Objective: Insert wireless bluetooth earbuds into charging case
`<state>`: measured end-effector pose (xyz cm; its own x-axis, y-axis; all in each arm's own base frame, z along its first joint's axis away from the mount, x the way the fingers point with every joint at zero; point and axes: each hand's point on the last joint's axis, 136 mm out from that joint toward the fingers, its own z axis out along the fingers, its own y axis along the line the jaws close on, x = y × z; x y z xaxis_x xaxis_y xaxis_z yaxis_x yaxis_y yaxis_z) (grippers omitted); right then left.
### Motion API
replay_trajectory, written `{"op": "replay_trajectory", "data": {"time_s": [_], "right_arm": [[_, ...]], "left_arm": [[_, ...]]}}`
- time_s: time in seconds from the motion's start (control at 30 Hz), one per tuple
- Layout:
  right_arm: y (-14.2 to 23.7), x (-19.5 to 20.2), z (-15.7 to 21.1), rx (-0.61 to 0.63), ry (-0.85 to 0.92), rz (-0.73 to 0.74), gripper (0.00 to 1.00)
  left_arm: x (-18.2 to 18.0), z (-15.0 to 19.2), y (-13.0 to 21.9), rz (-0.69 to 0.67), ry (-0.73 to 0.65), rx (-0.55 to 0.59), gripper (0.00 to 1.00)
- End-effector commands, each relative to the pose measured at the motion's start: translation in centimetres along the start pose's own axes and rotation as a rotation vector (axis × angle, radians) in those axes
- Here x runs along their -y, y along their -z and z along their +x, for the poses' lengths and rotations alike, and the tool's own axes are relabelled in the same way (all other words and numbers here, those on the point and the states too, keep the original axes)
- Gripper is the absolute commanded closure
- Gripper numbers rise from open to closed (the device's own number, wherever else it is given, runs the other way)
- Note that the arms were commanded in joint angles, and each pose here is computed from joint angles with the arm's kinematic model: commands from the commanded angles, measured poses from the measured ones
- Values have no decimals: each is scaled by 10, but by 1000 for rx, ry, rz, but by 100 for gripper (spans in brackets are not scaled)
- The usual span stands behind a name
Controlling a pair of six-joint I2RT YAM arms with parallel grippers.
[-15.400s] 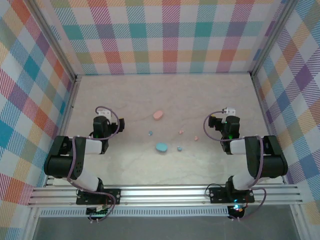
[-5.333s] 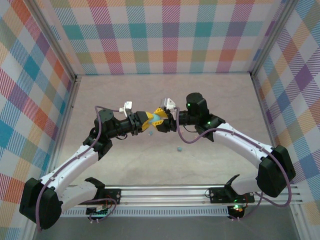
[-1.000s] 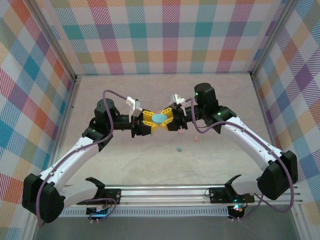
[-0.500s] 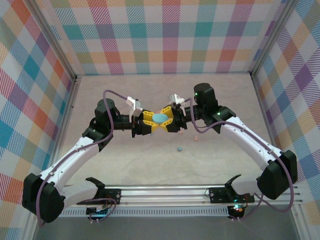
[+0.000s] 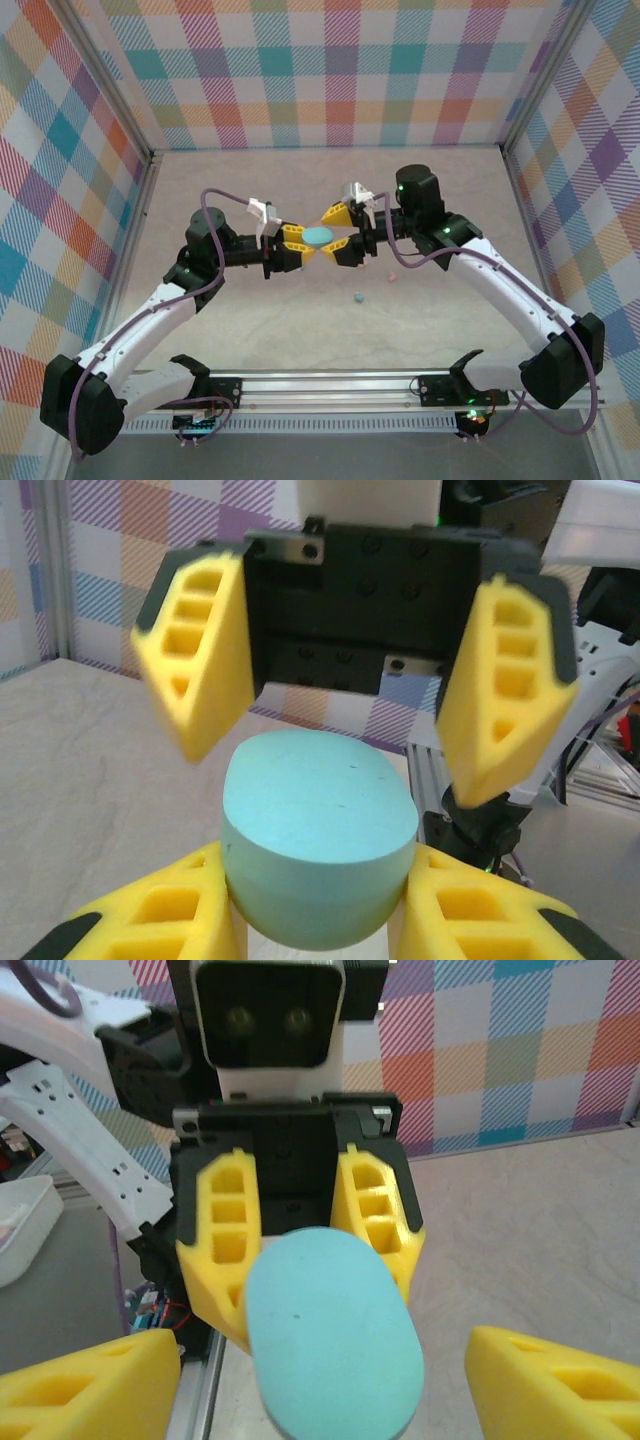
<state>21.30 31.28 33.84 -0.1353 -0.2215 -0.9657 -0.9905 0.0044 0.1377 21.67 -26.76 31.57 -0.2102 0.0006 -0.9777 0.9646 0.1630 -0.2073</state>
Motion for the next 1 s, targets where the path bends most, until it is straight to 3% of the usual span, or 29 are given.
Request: {"op": "replay_trajectory", "data": {"time_s": [0.0,0.27,0.6,0.97], "right_arm": [[10,-6,-14,-5,-11,14,24],[14,16,5,-71,21,159,25],[-1,13,11,-145,82,160,24],[-3,14,0,-112,67,157,23]], "left_arm": [[5,-12,4,-17,-24,64,80],[10,-9,10,-34,-16,64,79],[13,-10,13,-45,-25,58,79],[12,-3,13,-54,-22,33,79]]}}
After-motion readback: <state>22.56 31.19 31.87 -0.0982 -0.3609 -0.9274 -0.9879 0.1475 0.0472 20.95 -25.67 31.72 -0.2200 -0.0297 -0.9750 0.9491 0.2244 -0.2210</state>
